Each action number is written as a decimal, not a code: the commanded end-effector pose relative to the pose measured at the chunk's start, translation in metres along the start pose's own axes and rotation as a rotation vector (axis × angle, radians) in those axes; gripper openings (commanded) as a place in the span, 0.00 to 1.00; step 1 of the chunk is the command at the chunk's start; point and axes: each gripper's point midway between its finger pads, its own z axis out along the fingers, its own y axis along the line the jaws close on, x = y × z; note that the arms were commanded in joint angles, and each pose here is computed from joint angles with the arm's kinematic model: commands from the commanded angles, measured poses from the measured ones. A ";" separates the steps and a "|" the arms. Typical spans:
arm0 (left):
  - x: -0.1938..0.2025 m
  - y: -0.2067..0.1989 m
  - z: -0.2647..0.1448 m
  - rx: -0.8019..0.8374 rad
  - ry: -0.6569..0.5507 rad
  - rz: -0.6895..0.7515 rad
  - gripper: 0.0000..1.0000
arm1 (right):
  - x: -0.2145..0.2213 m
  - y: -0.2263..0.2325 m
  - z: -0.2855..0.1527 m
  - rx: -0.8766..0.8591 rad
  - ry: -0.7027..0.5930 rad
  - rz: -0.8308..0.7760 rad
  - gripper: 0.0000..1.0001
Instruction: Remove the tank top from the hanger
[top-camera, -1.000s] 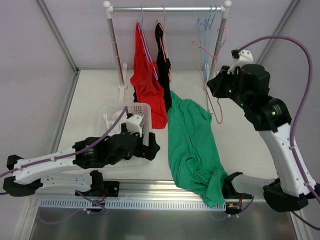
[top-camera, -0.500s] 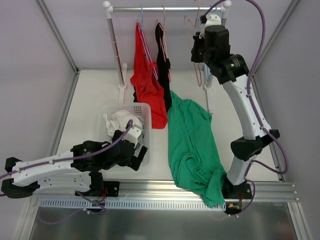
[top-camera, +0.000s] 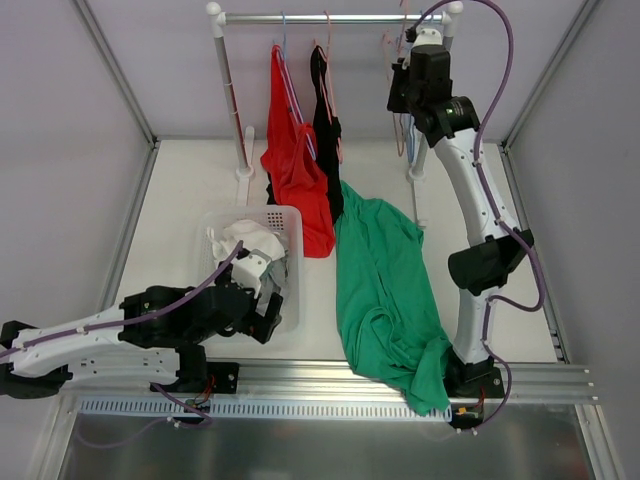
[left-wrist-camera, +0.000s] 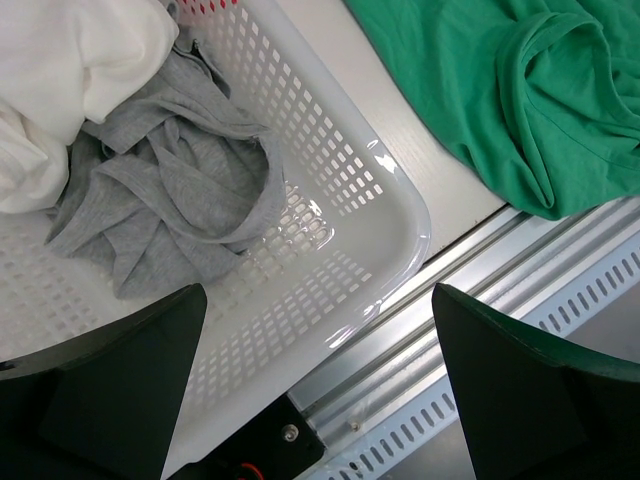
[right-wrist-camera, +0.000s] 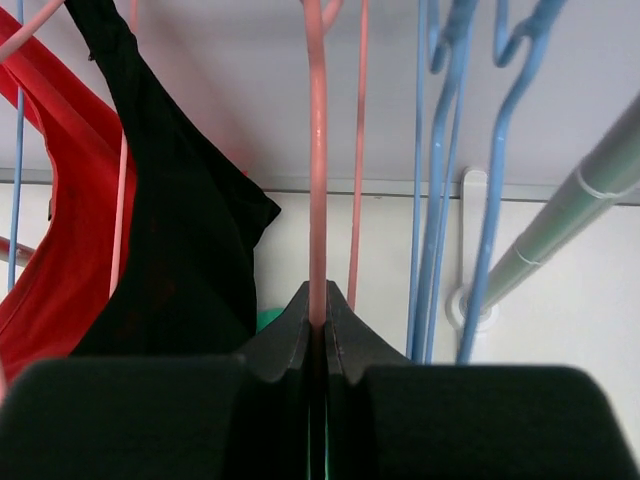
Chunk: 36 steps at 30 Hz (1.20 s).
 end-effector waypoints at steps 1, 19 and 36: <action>0.009 0.003 0.004 -0.026 0.033 0.017 0.99 | -0.034 0.009 0.001 -0.051 -0.114 0.042 0.00; 0.003 0.007 -0.009 0.000 -0.028 -0.024 0.98 | -0.011 -0.007 -0.007 0.013 -0.062 0.180 0.32; -0.041 -0.008 -0.013 -0.018 -0.085 0.003 0.99 | 0.002 0.000 -0.135 -0.178 -0.043 0.154 1.00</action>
